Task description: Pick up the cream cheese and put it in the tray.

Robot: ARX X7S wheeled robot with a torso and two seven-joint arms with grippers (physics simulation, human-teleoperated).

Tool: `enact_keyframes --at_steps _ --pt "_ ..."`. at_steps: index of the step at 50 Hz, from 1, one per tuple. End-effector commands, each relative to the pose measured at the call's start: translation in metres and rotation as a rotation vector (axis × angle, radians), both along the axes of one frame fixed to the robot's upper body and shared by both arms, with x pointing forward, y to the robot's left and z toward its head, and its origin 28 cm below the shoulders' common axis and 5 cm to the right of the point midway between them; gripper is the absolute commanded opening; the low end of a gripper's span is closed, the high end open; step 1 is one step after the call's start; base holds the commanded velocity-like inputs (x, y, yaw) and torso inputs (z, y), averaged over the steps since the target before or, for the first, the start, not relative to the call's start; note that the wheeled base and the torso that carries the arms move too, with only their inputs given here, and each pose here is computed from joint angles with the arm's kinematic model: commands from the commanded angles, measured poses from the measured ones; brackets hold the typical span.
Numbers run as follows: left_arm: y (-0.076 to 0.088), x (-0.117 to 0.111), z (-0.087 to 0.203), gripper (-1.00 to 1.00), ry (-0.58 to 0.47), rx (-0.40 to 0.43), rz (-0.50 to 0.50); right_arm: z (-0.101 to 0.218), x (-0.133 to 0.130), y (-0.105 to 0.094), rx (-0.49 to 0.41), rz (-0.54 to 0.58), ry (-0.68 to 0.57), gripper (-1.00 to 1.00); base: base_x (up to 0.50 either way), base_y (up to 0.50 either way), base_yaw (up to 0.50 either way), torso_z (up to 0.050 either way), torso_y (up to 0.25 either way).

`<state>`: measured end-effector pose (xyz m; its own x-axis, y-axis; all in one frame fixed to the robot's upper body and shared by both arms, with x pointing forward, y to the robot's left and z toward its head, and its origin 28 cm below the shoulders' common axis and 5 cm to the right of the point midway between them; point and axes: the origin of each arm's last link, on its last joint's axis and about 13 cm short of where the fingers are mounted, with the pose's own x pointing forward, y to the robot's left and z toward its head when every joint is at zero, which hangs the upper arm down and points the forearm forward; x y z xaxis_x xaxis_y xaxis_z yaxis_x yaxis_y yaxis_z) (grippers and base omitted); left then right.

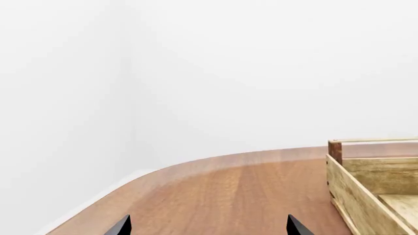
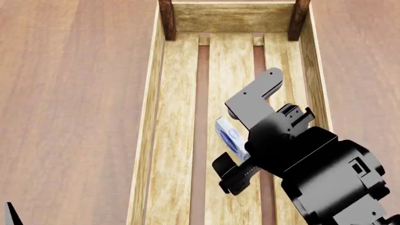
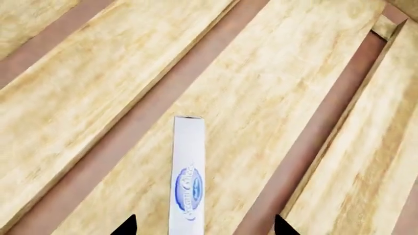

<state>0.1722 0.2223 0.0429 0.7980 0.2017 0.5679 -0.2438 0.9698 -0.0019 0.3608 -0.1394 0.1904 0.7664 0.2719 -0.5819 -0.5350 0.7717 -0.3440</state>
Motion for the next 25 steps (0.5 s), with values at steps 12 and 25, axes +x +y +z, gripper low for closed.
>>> enact_keyframes --at_steps 12,25 --pt "0.001 0.001 -0.001 1.0 0.005 0.001 0.007 0.023 -0.051 -0.021 -0.044 -0.005 -0.153 1.0 0.0 0.0 0.0 0.0 0.0" --pt "0.003 0.005 0.0 1.0 0.017 0.0 0.02 0.026 -0.074 -0.038 0.004 -0.034 -0.226 1.0 0.0 0.0 0.0 0.0 0.0"
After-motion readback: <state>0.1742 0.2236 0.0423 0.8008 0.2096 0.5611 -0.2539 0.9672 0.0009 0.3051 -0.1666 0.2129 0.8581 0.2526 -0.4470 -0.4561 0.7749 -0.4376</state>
